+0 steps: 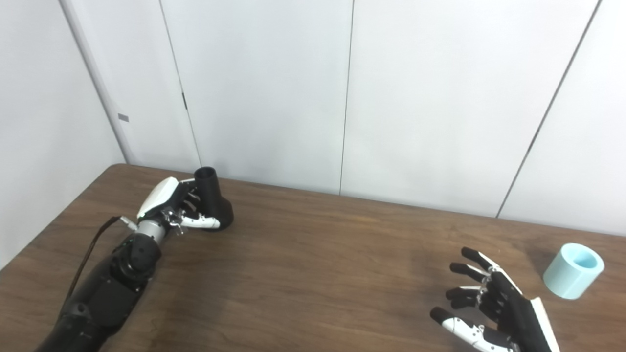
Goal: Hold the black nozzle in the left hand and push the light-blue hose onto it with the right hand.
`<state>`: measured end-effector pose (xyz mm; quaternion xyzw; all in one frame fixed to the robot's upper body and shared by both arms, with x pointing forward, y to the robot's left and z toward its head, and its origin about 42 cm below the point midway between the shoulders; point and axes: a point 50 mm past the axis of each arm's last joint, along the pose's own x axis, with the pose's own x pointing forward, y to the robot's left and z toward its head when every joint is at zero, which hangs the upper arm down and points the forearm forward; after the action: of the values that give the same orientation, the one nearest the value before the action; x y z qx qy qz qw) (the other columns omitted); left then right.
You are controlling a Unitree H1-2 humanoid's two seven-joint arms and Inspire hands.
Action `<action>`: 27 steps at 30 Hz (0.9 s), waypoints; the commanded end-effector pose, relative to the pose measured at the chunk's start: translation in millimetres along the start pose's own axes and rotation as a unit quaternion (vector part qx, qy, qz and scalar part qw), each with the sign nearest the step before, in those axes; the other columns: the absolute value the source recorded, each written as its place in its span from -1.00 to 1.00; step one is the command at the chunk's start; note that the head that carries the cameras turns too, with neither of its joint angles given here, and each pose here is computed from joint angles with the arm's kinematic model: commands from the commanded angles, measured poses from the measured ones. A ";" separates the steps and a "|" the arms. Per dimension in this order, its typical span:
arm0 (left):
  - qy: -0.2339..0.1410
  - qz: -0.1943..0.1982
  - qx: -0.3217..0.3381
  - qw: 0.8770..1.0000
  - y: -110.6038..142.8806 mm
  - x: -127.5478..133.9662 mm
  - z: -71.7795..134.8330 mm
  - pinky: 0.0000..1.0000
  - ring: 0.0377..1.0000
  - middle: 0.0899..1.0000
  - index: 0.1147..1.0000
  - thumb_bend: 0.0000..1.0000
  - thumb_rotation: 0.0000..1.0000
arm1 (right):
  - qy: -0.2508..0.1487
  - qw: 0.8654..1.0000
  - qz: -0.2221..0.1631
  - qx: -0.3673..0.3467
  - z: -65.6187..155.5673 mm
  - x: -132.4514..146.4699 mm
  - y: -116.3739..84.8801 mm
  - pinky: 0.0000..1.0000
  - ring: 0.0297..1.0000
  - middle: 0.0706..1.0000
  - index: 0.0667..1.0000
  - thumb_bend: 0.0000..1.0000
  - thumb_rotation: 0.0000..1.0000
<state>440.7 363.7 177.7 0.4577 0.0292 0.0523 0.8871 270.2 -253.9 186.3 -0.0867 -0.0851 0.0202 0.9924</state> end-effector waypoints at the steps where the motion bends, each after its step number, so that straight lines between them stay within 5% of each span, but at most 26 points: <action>1: -0.004 -0.026 0.012 1.000 -18.3 -3.6 -1.6 0.11 0.22 0.26 0.27 0.59 -0.77 | -0.032 0.999 0.000 -0.004 12.4 5.4 -1.4 -0.01 0.07 0.41 0.57 0.08 -1.00; 17: -0.023 -0.055 0.093 0.994 -65.3 -20.4 -24.2 0.12 0.25 0.29 0.27 0.63 -0.89 | -0.032 0.999 0.004 -0.003 16.9 6.5 -1.8 -0.13 -0.01 0.40 0.57 0.06 -1.00; 20: -0.038 -0.045 0.099 0.993 -70.9 -23.4 -25.6 0.01 0.14 0.18 0.15 0.61 -0.98 | -0.032 0.999 0.003 -0.004 17.5 6.3 -1.9 -0.16 -0.02 0.40 0.57 0.06 -1.00; 21: -0.047 -0.039 0.099 0.993 -72.8 -24.4 -25.7 -0.07 0.06 0.10 -0.03 0.27 -0.94 | -0.031 0.999 0.002 -0.005 17.8 6.1 -1.8 -0.16 -0.02 0.40 0.56 0.07 -1.00; 22: -0.055 -0.033 0.099 0.993 -74.2 -25.4 -25.6 -0.15 -0.03 -0.03 -0.07 0.16 -0.97 | -0.030 1.000 0.002 -0.005 18.0 5.9 -1.8 -0.14 -0.01 0.40 0.56 0.07 -1.00; 27: -0.072 -0.020 0.091 0.993 -78.2 -27.8 -23.5 -0.26 -0.20 -0.12 -0.13 0.01 -1.00 | -0.030 1.000 0.002 -0.006 17.8 5.5 -2.3 -0.17 -0.01 0.41 0.56 0.07 -1.00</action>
<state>432.8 343.7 136.0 0.5298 -0.0676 0.0520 0.8438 270.5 -253.6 185.9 -0.0881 -0.0736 0.0198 0.9932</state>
